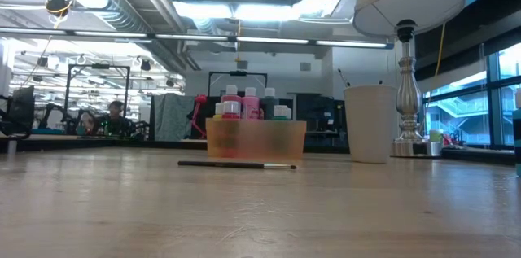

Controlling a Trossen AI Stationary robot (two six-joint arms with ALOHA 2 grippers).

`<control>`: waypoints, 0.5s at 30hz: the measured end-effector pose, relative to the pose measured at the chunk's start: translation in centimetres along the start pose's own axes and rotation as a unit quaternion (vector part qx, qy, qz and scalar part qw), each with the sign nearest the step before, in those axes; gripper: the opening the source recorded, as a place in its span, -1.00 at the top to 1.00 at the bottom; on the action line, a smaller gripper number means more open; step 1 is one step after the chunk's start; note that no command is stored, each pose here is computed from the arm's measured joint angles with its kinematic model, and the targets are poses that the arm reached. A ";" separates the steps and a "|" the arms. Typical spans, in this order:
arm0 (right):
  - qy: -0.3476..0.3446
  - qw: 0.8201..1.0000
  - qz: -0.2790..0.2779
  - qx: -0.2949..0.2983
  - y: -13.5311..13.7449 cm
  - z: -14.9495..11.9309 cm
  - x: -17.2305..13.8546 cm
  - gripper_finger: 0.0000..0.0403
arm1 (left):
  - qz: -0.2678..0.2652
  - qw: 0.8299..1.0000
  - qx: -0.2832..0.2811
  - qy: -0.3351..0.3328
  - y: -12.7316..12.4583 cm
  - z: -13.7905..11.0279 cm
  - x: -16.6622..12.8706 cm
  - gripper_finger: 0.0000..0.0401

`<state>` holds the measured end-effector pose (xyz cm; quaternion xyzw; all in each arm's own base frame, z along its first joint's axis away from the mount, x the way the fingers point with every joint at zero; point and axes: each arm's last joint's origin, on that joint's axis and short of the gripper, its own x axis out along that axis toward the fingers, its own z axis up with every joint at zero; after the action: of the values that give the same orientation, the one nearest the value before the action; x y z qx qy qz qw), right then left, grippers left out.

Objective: Pick & Place Paint Supplies
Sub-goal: Put the black paint brush into the light brown cup

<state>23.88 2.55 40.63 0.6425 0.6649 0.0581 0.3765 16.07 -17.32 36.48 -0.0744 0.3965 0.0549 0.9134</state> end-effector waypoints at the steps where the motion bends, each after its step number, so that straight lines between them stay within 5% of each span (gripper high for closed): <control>1: -0.002 1.000 -0.005 0.000 0.0 -0.1 0.2 1.00 | 0.001 1.000 0.001 0.000 0.1 0.1 0.0 -0.10; 8: -0.038 0.998 -0.041 -0.035 0.4 -0.5 1.8 1.00 | 0.009 1.000 0.021 -0.008 0.1 0.1 0.1 -0.10; 12: -0.111 0.983 -0.028 -0.142 2.1 -0.6 3.2 1.00 | 0.011 0.999 0.027 -0.014 0.3 0.2 -0.1 -0.10; 15: -0.184 0.948 0.025 -0.258 4.4 -1.1 4.4 1.00 | 0.011 0.999 0.026 -0.015 0.6 0.2 -0.4 -0.10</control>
<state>27.29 7.73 42.02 0.5387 0.5301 0.1177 0.6442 15.85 -16.73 36.84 -0.0454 0.3850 0.0553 0.9201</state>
